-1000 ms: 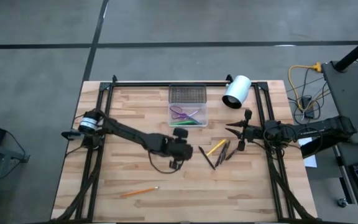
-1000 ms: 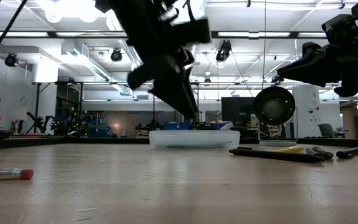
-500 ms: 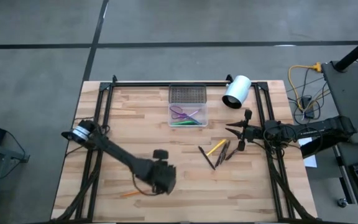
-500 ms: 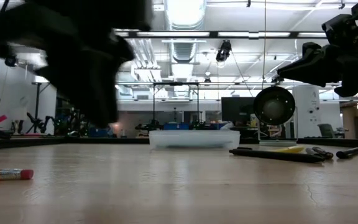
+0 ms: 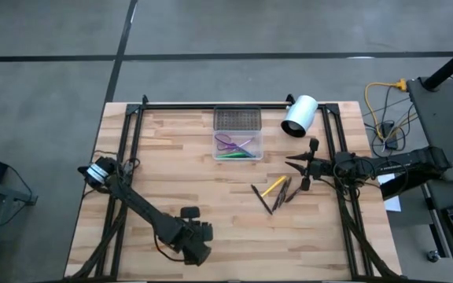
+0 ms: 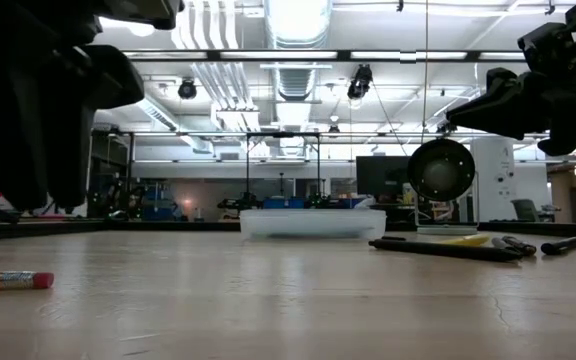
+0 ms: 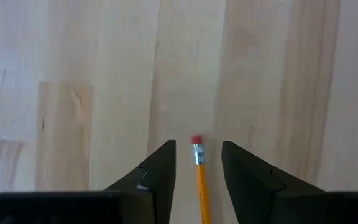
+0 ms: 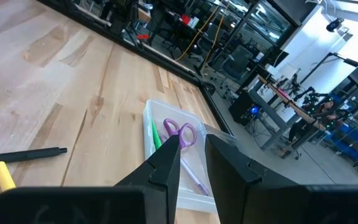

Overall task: Pick & place school supplies into a supply box
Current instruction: Put the yellow pencil into the black box

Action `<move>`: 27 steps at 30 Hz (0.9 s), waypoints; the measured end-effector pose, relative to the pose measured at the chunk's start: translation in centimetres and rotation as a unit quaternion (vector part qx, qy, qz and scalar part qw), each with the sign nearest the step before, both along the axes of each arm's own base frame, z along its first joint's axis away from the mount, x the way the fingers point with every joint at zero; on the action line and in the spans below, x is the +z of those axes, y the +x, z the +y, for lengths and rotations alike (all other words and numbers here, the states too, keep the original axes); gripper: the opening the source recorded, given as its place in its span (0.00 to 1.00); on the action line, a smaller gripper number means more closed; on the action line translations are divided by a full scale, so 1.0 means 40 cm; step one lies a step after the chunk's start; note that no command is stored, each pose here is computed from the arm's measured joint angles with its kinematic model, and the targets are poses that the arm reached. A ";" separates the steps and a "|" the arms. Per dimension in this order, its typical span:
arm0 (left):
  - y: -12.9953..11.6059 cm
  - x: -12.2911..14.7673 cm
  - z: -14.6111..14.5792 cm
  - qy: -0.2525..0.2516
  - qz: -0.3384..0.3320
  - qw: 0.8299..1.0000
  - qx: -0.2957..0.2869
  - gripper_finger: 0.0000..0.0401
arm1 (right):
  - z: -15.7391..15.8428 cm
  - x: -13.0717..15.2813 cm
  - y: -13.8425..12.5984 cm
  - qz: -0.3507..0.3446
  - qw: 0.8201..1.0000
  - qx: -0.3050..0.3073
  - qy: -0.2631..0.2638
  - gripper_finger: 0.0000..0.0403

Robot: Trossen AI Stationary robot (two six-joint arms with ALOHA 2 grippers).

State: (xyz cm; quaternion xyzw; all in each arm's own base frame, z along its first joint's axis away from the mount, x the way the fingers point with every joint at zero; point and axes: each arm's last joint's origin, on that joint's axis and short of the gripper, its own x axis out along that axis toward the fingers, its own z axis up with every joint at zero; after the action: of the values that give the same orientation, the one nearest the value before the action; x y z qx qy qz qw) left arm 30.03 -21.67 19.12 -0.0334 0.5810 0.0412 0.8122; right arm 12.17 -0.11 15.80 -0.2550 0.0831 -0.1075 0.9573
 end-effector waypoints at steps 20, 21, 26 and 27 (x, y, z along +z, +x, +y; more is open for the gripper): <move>0.004 0.000 -0.002 -0.012 -0.004 1.000 0.001 0.29 | 0.000 0.000 0.000 0.000 1.000 0.000 0.000 0.17; 0.004 -0.001 -0.003 -0.015 -0.003 1.000 0.001 0.29 | 0.000 0.000 0.000 0.000 1.000 0.000 0.000 0.17; 0.002 -0.009 -0.002 -0.020 -0.001 1.000 0.000 0.29 | 0.000 0.000 0.000 0.000 1.000 0.000 0.000 0.17; 0.001 -0.012 -0.001 -0.019 0.000 1.000 0.001 0.29 | 0.000 0.000 0.000 0.000 1.000 0.000 0.000 0.17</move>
State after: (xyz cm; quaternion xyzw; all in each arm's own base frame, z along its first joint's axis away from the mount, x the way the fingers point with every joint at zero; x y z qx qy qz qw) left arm 30.05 -21.72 18.62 -0.0497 0.5818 0.0307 0.8112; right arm 12.17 -0.11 15.80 -0.2551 0.0832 -0.1076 0.9573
